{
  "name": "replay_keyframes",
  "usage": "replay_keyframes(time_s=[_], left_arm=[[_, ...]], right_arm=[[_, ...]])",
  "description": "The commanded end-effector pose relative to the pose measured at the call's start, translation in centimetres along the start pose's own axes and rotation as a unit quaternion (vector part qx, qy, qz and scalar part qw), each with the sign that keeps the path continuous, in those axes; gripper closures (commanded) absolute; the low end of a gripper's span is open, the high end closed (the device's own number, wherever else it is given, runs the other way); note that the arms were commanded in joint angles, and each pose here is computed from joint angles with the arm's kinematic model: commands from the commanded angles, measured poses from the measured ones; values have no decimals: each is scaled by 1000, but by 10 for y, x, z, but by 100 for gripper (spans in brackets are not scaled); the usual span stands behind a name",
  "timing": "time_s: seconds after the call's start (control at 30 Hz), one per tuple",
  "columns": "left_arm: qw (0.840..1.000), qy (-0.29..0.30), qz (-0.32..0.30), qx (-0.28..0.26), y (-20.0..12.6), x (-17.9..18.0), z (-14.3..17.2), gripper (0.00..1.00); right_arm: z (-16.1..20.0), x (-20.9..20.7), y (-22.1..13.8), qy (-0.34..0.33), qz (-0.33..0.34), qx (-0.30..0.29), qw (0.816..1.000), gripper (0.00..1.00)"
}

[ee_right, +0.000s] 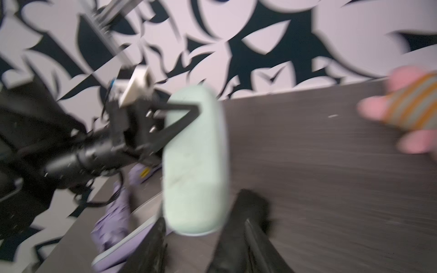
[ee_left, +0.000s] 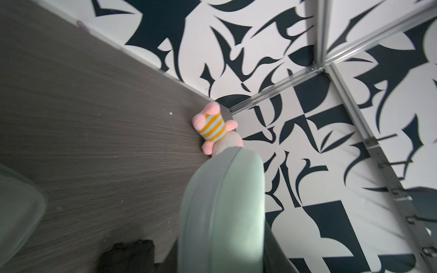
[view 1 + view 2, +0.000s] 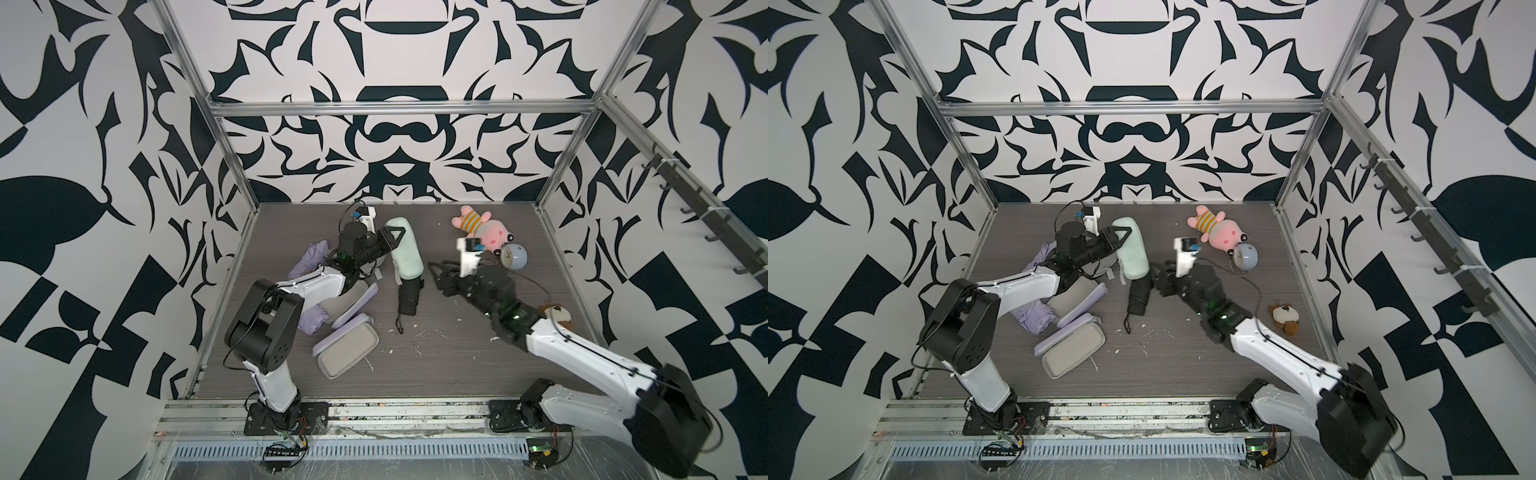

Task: Put umbrellas into zippered umbrella sleeves
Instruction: Place the umbrella sleeve at the center of the board.

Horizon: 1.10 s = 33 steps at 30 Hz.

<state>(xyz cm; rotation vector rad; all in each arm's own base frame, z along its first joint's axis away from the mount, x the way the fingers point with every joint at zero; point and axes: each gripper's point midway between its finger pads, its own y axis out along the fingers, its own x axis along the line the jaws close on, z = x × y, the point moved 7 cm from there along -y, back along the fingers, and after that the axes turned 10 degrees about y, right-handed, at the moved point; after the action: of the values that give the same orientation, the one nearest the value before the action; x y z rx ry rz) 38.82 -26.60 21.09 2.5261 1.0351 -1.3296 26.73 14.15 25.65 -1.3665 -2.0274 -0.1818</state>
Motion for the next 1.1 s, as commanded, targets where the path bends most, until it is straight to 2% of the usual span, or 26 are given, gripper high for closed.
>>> replay_keyframes(time_s=[0.0,0.13,0.27,0.33,0.47,0.57,0.6,0.7,0.73,0.87,1.07], left_arm=[[994,-29,77,69,40,-39,33,94],[983,-44,102,147,107,-70,97,89],[974,-55,81,206,162,-73,147,81],[970,-76,70,219,184,-67,173,74],[967,-81,51,234,208,-55,192,58],[966,-62,29,249,209,-51,189,35],[965,-44,18,256,206,-52,186,29],[962,20,-31,272,188,-55,171,4],[960,38,-39,274,181,-57,164,0],[959,88,-41,265,149,-65,129,0],[960,179,4,213,89,-106,60,0]], right_arm=[[-2,-52,-22,36,122,48,991,45],[-32,-73,-35,49,187,19,981,45],[-51,-75,-35,37,223,9,974,46],[-56,-75,-31,35,230,12,972,46],[-58,-76,-25,39,237,24,970,47],[-55,-78,-23,47,239,30,969,47],[-54,-79,-22,48,241,33,969,47],[-53,-81,-22,49,248,39,967,47],[-52,-81,-21,52,250,40,966,46],[-53,-81,-17,67,253,47,964,46],[-48,-81,-7,121,236,57,962,45]])
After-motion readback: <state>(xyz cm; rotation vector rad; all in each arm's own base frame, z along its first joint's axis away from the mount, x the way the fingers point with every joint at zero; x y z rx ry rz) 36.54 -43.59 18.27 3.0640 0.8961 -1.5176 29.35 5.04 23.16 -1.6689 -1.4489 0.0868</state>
